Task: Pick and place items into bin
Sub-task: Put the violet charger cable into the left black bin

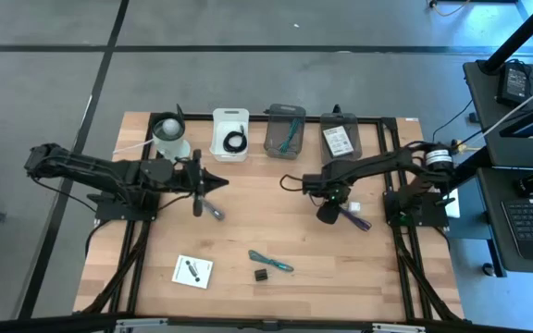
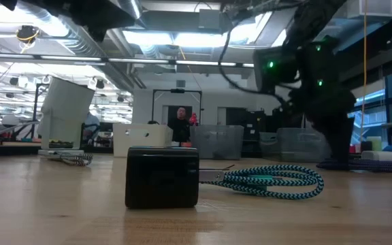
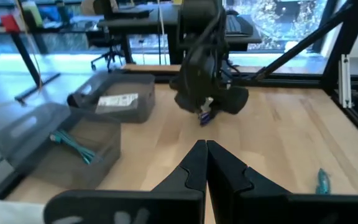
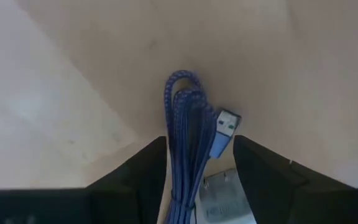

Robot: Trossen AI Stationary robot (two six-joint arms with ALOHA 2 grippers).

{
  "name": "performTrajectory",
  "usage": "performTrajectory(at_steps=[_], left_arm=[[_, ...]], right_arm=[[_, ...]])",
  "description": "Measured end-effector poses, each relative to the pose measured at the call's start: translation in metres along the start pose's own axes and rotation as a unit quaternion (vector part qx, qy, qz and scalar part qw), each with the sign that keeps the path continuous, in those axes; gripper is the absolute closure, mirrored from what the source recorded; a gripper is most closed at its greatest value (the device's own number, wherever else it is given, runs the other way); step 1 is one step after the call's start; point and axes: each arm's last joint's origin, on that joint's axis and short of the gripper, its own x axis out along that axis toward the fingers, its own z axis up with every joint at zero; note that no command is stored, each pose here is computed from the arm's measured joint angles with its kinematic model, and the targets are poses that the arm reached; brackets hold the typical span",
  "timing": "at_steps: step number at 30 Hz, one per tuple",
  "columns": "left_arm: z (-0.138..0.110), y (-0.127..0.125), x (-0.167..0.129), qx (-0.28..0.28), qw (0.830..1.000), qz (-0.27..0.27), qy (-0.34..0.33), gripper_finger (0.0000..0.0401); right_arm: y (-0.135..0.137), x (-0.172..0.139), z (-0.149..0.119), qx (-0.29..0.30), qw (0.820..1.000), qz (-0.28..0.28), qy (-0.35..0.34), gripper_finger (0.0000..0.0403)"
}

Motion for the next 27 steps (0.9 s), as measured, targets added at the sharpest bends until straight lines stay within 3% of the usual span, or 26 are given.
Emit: performTrajectory(at_steps=[4,10,15,21,27], left_arm=[[0.001,0.001,-0.001,0.028,1.000,0.006,-0.005,0.0399],[0.002,0.002,-0.001,0.022,1.000,0.014,-0.009,0.0399],[-0.001,0.010,0.000,0.013,1.000,0.014,0.008,0.0399],[0.000,0.024,-0.002,0.002,1.000,0.016,-0.002,0.0399],[-0.019,0.028,-0.004,-0.002,1.000,0.025,0.000,0.0399]], right_arm=[[0.002,0.012,0.005,0.017,1.000,-0.002,0.023,0.0253],[0.005,0.015,0.005,0.047,0.999,0.003,0.028,0.0371],[0.005,0.003,0.002,0.070,0.997,0.035,0.005,0.0372],[0.006,-0.052,-0.008,0.110,0.983,0.113,-0.097,0.0379],[0.002,-0.127,-0.013,0.116,0.940,0.173,-0.271,0.0379]])
